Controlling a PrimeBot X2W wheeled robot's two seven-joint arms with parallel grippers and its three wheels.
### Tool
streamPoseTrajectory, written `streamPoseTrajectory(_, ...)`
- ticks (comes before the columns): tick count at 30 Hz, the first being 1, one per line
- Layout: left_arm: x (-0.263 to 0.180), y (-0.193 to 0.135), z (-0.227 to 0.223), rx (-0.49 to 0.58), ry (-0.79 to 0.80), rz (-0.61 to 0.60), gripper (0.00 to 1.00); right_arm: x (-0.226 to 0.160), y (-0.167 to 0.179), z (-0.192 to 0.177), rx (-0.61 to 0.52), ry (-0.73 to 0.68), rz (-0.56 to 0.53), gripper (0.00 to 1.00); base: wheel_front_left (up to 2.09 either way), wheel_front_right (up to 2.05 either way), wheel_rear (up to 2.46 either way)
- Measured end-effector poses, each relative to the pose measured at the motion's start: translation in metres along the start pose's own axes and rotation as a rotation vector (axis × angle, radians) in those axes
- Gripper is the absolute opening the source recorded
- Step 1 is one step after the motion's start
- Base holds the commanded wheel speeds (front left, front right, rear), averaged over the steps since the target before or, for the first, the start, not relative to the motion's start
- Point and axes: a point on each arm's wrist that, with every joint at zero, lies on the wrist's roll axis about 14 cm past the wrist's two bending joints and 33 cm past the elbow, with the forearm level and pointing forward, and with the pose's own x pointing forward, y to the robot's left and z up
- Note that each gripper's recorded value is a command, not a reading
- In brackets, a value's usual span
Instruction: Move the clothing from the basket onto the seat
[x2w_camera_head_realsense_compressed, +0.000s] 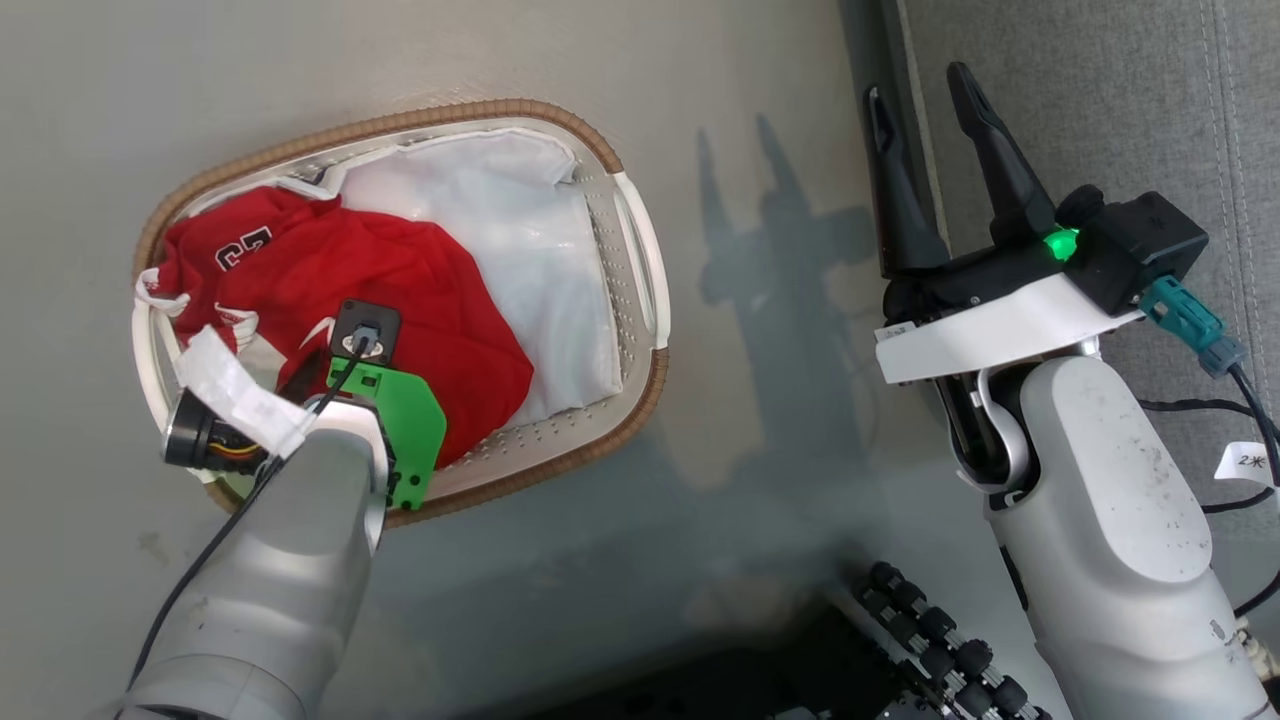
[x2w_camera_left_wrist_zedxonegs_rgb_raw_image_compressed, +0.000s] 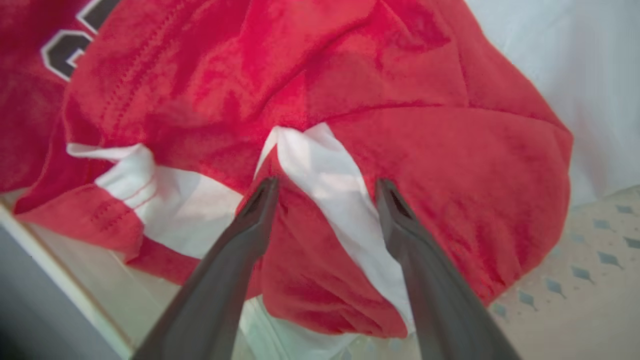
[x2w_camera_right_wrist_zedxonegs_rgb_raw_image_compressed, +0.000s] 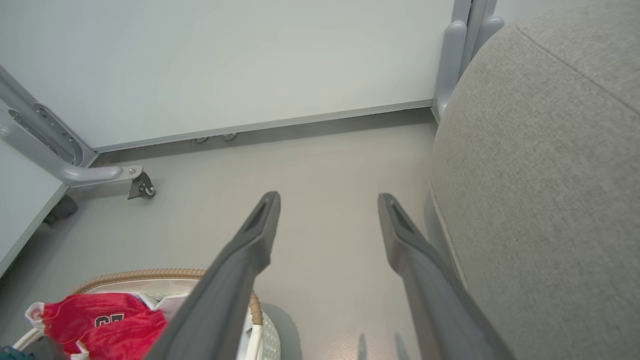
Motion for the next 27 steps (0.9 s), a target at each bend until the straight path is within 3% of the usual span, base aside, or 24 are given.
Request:
streamPoseTrajectory(21, 0.028, -0.008, -0.016, 0.057, 0.115, -0.038, 0.97, 0.002, -0.013, -0.017, 0.022, 0.033, -0.026, 1.00, 0.00, 0.00, 0.00)
streamPoseTrajectory(22, 0.029, -0.008, -0.016, 0.061, 0.113, -0.039, 0.75, 0.003, -0.014, -0.018, 0.022, 0.034, -0.027, 1.00, 0.00, 0.00, 0.00)
streamPoseTrajectory(24, 0.030, -0.008, -0.016, 0.075, 0.116, -0.042, 0.09, 0.003, -0.013, -0.019, 0.022, 0.034, -0.026, 1.00, 0.00, 0.00, 0.00)
streamPoseTrajectory(25, 0.030, -0.007, -0.016, 0.079, 0.115, -0.042, 0.00, 0.004, -0.013, -0.019, 0.023, 0.034, -0.026, 1.00, 0.00, 0.00, 0.00)
streamPoseTrajectory(27, 0.030, -0.006, -0.017, 0.089, 0.116, -0.045, 0.00, 0.004, -0.013, -0.019, 0.023, 0.035, -0.025, 1.00, 0.00, 0.00, 0.00)
